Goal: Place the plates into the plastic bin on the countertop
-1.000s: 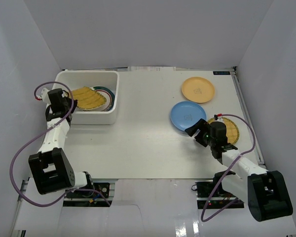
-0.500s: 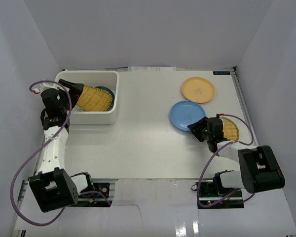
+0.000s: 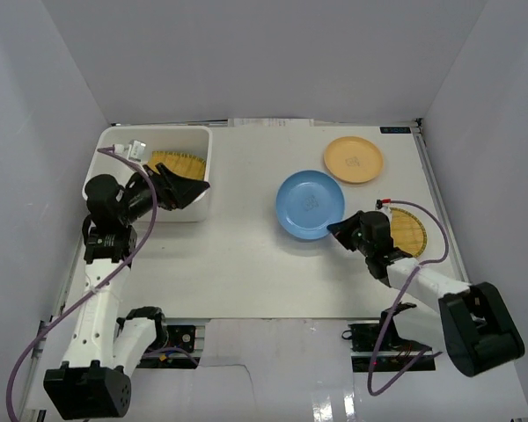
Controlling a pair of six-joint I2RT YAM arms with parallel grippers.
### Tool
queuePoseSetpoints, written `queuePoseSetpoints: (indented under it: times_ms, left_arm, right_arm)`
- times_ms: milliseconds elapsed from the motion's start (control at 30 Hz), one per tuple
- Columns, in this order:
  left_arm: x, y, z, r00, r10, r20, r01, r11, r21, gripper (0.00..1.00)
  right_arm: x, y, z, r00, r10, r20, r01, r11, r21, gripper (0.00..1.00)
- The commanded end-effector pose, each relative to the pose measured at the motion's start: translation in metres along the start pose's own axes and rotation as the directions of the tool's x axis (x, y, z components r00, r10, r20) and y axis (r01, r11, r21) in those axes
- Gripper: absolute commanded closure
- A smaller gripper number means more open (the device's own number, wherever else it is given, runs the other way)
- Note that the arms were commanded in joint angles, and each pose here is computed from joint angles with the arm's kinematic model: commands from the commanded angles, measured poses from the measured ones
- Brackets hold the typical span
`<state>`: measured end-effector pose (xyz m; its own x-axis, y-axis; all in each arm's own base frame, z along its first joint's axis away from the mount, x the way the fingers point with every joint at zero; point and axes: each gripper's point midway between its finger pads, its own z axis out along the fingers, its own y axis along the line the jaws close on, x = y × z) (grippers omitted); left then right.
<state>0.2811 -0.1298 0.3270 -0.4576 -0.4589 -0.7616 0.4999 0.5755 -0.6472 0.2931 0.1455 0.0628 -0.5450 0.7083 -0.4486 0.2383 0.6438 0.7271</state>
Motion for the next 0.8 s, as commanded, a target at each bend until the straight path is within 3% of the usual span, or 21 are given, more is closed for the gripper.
queuePoseSetpoints:
  times_ms: [0, 100, 167, 233, 267, 333, 367, 467, 600, 767]
  left_arm:
    - [0.016, -0.049, -0.019, 0.986, 0.161, -0.049, -0.148, 0.969, 0.195, 0.02]
    - [0.01, -0.09, -0.028, 0.975, 0.219, -0.027, -0.202, 0.935, 0.291, 0.02]
    - [-0.007, -0.12, -0.036, 0.964, 0.264, 0.03, -0.259, 0.906, 0.336, 0.02]
    - [-0.019, -0.141, -0.041, 0.958, 0.277, 0.074, -0.285, 0.889, 0.359, 0.02]
    - [-0.028, -0.157, -0.048, 0.949, 0.298, 0.105, -0.315, 0.87, 0.378, 0.02]
    - [-0.035, -0.169, -0.053, 0.946, 0.298, 0.125, -0.323, 0.862, 0.39, 0.02]
    - [-0.037, -0.174, -0.056, 0.943, 0.303, 0.137, -0.332, 0.857, 0.394, 0.02]
    - [-0.04, -0.172, -0.052, 0.954, 0.269, 0.13, -0.299, 0.878, 0.374, 0.02]
    - [-0.036, -0.167, -0.043, 0.966, 0.241, 0.099, -0.26, 0.89, 0.375, 0.02]
    - [-0.038, -0.156, -0.027, 0.968, 0.235, 0.085, -0.25, 0.907, 0.338, 0.02]
  right_arm:
    - [-0.009, 0.043, -0.024, 0.995, -0.074, 0.07, 0.082, 0.989, -0.125, 0.92]
    - [-0.02, 0.097, -0.049, 0.979, -0.161, 0.121, 0.186, 0.953, -0.24, 0.92]
    - [-0.039, 0.156, -0.066, 0.953, -0.236, 0.19, 0.287, 0.902, -0.322, 0.92]
    - [-0.024, 0.187, -0.06, 0.927, -0.343, 0.154, 0.376, 0.864, -0.336, 0.92]
    - [-0.039, 0.232, -0.07, 0.898, -0.38, 0.22, 0.438, 0.816, -0.378, 0.92]
    - [-0.014, 0.26, -0.048, 0.867, -0.464, 0.18, 0.496, 0.777, -0.386, 0.92]
    - [-0.025, 0.302, -0.057, 0.851, -0.471, 0.232, 0.525, 0.736, -0.427, 0.92]
    - [0.013, 0.336, -0.014, 0.805, -0.566, 0.178, 0.58, 0.688, -0.437, 0.92]
    - [0.048, 0.414, 0.032, 0.741, -0.64, 0.203, 0.647, 0.6, -0.47, 0.92]
    - [0.096, 0.454, 0.077, 0.712, -0.669, 0.214, 0.667, 0.549, -0.504, 0.92]
